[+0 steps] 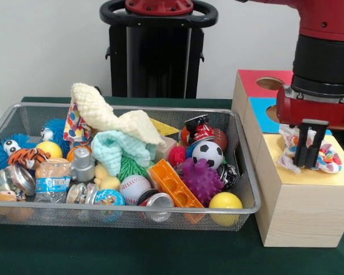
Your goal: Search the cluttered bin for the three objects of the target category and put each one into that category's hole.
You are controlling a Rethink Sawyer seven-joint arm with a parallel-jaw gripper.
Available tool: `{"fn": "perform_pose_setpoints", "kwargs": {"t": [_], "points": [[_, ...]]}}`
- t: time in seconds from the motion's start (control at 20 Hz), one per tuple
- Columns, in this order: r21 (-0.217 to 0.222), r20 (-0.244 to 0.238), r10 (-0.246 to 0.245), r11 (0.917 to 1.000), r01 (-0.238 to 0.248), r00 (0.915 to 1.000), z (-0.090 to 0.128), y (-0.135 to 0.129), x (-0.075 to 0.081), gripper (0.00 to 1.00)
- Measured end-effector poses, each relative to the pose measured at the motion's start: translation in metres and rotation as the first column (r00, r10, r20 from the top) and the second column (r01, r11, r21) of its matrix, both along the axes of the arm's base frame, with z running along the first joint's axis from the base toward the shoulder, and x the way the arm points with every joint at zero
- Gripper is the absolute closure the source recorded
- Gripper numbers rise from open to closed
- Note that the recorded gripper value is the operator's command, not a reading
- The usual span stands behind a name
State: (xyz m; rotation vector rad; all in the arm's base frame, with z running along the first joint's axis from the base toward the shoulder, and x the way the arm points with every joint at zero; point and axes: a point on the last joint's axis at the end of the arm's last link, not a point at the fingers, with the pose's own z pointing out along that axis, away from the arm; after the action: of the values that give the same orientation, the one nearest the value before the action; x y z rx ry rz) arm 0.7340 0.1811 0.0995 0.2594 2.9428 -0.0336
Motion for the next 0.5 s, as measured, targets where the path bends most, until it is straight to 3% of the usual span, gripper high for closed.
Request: {"fn": "perform_pose_setpoints", "kwargs": {"t": [0.5], "points": [[-0.006, -0.025, -0.004, 1.0, 0.004, 0.9997, -0.0017, -0.0038, -0.0041, 1.0]]}}
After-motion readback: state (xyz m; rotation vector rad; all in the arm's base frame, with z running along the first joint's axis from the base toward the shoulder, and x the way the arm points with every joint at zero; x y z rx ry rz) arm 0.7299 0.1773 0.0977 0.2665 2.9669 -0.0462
